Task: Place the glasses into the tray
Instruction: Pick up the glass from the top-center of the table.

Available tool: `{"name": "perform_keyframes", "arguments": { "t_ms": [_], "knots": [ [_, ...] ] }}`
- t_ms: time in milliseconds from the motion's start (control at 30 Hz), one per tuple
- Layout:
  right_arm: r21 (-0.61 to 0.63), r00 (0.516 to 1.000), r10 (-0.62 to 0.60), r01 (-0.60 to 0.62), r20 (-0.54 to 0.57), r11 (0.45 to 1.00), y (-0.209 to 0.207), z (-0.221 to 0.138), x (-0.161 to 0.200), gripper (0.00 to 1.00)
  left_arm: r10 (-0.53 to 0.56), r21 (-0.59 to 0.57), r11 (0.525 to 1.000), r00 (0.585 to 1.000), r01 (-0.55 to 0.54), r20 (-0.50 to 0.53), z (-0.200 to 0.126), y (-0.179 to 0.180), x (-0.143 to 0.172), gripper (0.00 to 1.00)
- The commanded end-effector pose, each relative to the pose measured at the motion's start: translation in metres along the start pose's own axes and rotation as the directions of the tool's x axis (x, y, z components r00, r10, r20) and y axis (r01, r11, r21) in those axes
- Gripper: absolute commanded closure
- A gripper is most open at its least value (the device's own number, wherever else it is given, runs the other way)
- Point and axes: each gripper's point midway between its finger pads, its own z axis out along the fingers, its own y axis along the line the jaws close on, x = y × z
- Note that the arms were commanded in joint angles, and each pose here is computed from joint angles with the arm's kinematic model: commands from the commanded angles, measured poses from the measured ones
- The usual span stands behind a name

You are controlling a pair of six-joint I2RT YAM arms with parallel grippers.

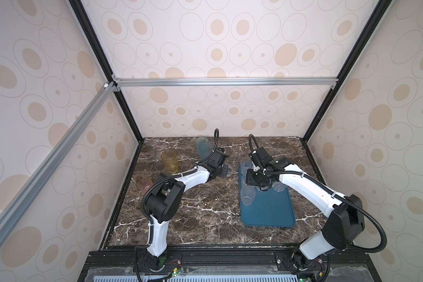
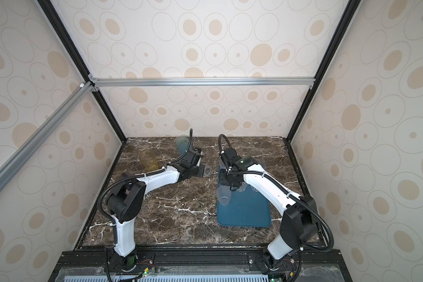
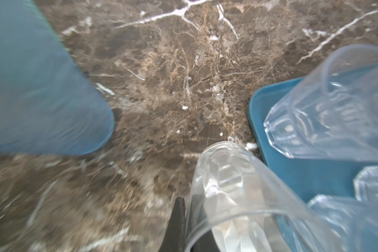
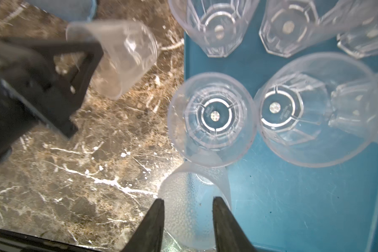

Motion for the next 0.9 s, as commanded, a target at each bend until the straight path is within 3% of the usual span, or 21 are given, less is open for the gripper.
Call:
{"name": "perform_keyframes", "arguments": {
  "t_ms": [0,367,667,867],
  "knots": [
    [-0.012,1.000,-0.028,0.028,0.006,1.000,0.016,-0.012,0.003,0.60,0.022,-0.032,0.999,0.998,-0.021,0.056,-0.042,0.011,-0.009,1.00],
    [-0.054,0.992,-0.115,0.112,-0.045,0.992,0.074,0.015,0.033,0.60,0.012,-0.066,0.998,0.999,-0.014,-0.037,-0.117,0.047,0.068,1.00],
    [-0.030,0.975,-0.196,0.194,-0.102,0.981,0.095,0.032,0.053,0.61,0.003,-0.031,0.999,0.993,-0.007,-0.115,-0.100,0.043,0.097,0.98],
    [-0.006,0.968,-0.220,0.221,-0.117,0.975,0.099,0.041,0.066,0.61,-0.001,-0.010,1.000,0.994,0.000,-0.113,-0.098,0.038,0.095,0.92]
  ]
}}
